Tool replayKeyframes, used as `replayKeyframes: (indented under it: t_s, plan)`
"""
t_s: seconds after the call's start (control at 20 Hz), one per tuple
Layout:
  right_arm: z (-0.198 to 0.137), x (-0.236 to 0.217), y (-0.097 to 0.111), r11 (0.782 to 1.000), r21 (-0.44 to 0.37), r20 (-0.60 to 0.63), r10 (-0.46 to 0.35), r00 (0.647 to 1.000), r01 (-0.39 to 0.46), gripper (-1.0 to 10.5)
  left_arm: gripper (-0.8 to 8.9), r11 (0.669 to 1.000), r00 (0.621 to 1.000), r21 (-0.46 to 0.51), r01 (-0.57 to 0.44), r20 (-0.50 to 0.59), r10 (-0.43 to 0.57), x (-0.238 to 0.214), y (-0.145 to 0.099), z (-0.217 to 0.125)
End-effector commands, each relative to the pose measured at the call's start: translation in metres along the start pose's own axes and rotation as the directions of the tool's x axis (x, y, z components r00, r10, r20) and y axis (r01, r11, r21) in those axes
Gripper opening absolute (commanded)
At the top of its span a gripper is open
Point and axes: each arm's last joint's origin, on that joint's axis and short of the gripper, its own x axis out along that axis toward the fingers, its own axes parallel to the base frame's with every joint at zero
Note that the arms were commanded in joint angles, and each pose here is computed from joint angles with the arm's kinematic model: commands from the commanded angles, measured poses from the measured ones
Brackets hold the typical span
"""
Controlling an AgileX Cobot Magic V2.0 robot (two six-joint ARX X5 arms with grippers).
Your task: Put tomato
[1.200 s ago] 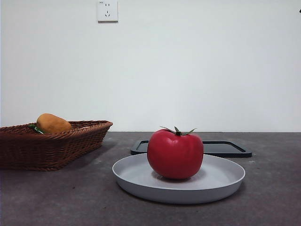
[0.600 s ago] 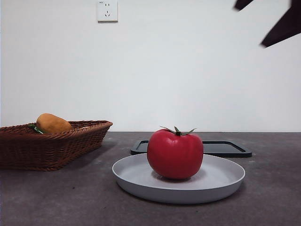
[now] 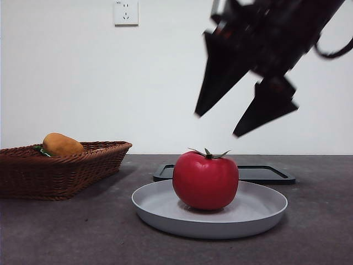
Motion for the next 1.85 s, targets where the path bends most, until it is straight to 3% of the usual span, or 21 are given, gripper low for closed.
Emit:
replayKeyframes:
  t_s: [0.05,0.25,0.8,1.0,1.15,1.4,1.55,1.85]
  plan:
    - [0.006,0.018,-0.001,1.000,-0.013,-0.012,0.004,1.000,-0.005,4.9,4.98,1.000,1.000,0.030,0.005,0.017,-0.006,-0.002,-0.002,0.005]
    - [0.005,0.040,-0.002,0.998,-0.029,-0.043,-0.048,0.998,0.047,5.0,4.97,1.000,1.000,0.030,0.005,0.016,-0.006,-0.002,-0.002,0.004]
    - [-0.001,0.072,-0.007,0.998,-0.028,-0.109,-0.059,0.992,0.056,4.9,4.96,1.000,1.000,0.030,0.005,0.017,-0.006,-0.002,-0.002,0.005]
    - [-0.001,0.072,-0.007,0.998,-0.029,-0.108,-0.059,0.992,0.056,2.4,4.96,1.000,1.000,0.030,0.005,0.017,-0.006,-0.002,-0.002,0.005]
    - [0.001,0.069,-0.006,0.998,-0.020,-0.100,-0.053,0.994,0.052,2.0,4.96,1.000,1.000,0.030,0.005,0.017,-0.006,-0.002,-0.002,0.005]
    - [0.023,0.034,0.006,0.996,-0.053,0.039,-0.067,0.997,0.069,2.0,4.96,1.000,1.000,0.030,0.005,0.017,-0.006,-0.002,-0.002,0.005]
    - [0.052,0.004,0.007,0.983,-0.060,0.173,-0.159,0.972,0.172,2.0,4.97,1.000,1.000,0.029,0.005,0.016,-0.006,-0.002,-0.002,0.004]
    - [0.101,-0.013,-0.032,0.959,-0.003,0.282,-0.270,0.921,0.282,2.0,4.97,1.000,1.000,0.029,0.005,0.016,-0.006,-0.002,-0.002,0.004]
